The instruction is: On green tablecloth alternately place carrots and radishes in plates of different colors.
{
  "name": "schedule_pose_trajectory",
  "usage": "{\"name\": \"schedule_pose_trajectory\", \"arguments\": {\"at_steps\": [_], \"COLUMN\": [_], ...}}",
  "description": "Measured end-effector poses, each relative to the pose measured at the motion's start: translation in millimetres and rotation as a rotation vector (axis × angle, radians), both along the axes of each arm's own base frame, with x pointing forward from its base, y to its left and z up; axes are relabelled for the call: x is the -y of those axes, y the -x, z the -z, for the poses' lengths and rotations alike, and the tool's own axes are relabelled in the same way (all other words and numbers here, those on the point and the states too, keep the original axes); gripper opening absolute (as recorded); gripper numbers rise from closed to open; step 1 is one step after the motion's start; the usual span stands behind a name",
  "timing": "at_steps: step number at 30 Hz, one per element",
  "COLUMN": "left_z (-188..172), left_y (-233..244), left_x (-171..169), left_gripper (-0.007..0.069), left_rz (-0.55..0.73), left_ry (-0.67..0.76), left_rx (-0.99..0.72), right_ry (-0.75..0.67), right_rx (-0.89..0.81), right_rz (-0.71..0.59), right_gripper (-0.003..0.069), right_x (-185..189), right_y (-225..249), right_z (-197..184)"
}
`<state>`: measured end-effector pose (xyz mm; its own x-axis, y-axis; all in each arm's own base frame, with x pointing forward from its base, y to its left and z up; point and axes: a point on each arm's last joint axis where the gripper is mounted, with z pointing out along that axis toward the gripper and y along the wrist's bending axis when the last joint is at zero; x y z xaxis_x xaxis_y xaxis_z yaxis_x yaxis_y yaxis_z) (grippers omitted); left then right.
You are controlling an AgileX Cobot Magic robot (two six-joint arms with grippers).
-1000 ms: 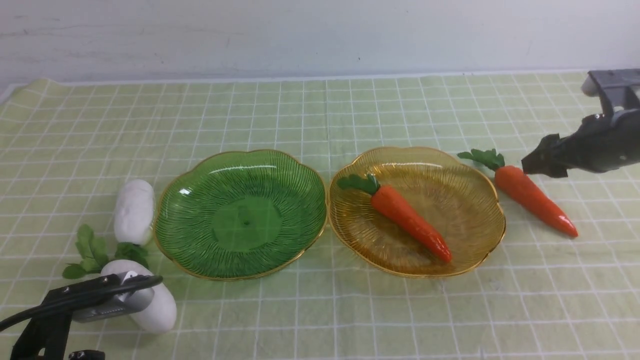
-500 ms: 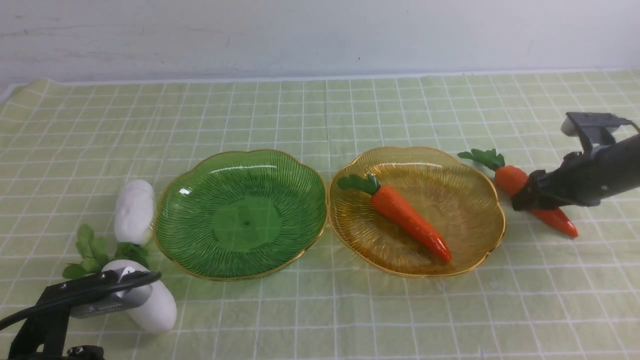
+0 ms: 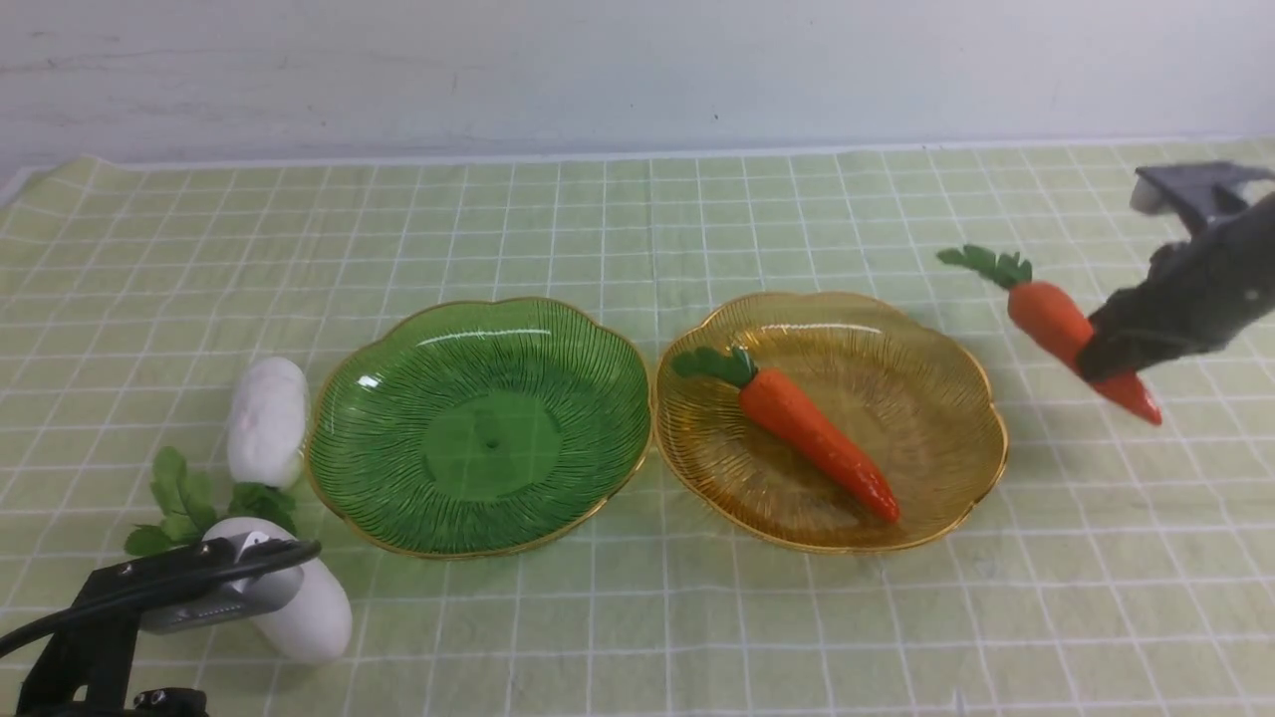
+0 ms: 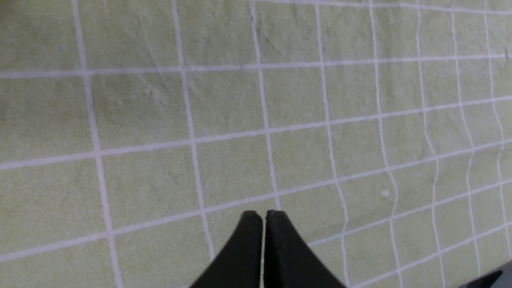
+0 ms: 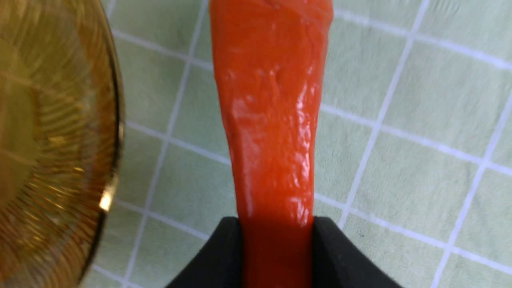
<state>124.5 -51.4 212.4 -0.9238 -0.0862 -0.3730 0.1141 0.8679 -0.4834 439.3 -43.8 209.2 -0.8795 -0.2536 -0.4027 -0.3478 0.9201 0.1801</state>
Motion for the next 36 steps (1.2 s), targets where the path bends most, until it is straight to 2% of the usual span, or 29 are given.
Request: {"name": "schedule_pose_trajectory", "arguments": {"at_steps": [4,6,8,11,17,20,21,24,27,28,29,31,32,33,35,36], "left_z": [0,0,0,0,0,0,0,0,0,0,0,0,0,0,0,-1], "left_y": [0,0,0,0,0,0,0,0,0,0,0,0,0,0,-1,-3], "left_x": [0,0,0,0,0,0,0,0,0,0,0,0,0,0,-1,-2], "left_gripper": [-0.0007,-0.0007,-0.0007,-0.0007,-0.0007,-0.0007,-0.0007,-0.0007,-0.0004,0.0001,0.0003,0.0035,0.0038,0.0057,0.0087,0.0120], "left_rz": [0.000,0.000,0.000,0.000,0.000,-0.001,-0.001,0.000,0.000,0.000,0.000,-0.001,-0.001,-0.002,-0.007,-0.006], "left_ry": [0.000,0.000,0.000,0.000,0.000,0.000,0.000,-0.001,-0.002,-0.002,-0.002,-0.002,-0.002,-0.003,-0.009,-0.027], "left_rx": [-0.001,-0.001,0.000,0.000,0.000,0.000,0.000,0.000,0.000,0.000,0.000,0.001,0.001,0.003,0.012,0.027], "right_ry": [-0.067,-0.157,-0.265,-0.301,-0.180,-0.040,-0.040,0.078,0.124,0.160,0.160,0.182,0.184,0.180,0.173,0.163], "right_rx": [0.002,0.023,0.012,-0.010,-0.099,-0.163,-0.163,-0.203,-0.207,-0.204,-0.204,-0.196,-0.194,-0.189,-0.176,-0.156], "right_rz": [0.045,0.103,0.158,0.155,0.061,0.025,0.025,0.030,0.033,0.028,0.028,0.022,0.020,0.025,0.032,0.044], "right_gripper": [0.0201,0.0201,0.0201,0.0201,0.0201,0.0201,0.0201,0.0206,0.0231,0.0274,0.0286,0.0379,0.0386,0.0430,0.0467,0.0486], "right_x": [-3,-9,-20,-37,-87,-115,-115,-137,-146,-155,-155,-166,-167,-171,-173,-175], "right_y": [-6,-11,-13,-14,-15,-13,-13,-11,-9,-6,-6,-3,-3,-1,1,4], "right_z": [-32,-48,-55,-54,-29,-6,-6,11,15,16,16,14,13,10,3,-8]}}
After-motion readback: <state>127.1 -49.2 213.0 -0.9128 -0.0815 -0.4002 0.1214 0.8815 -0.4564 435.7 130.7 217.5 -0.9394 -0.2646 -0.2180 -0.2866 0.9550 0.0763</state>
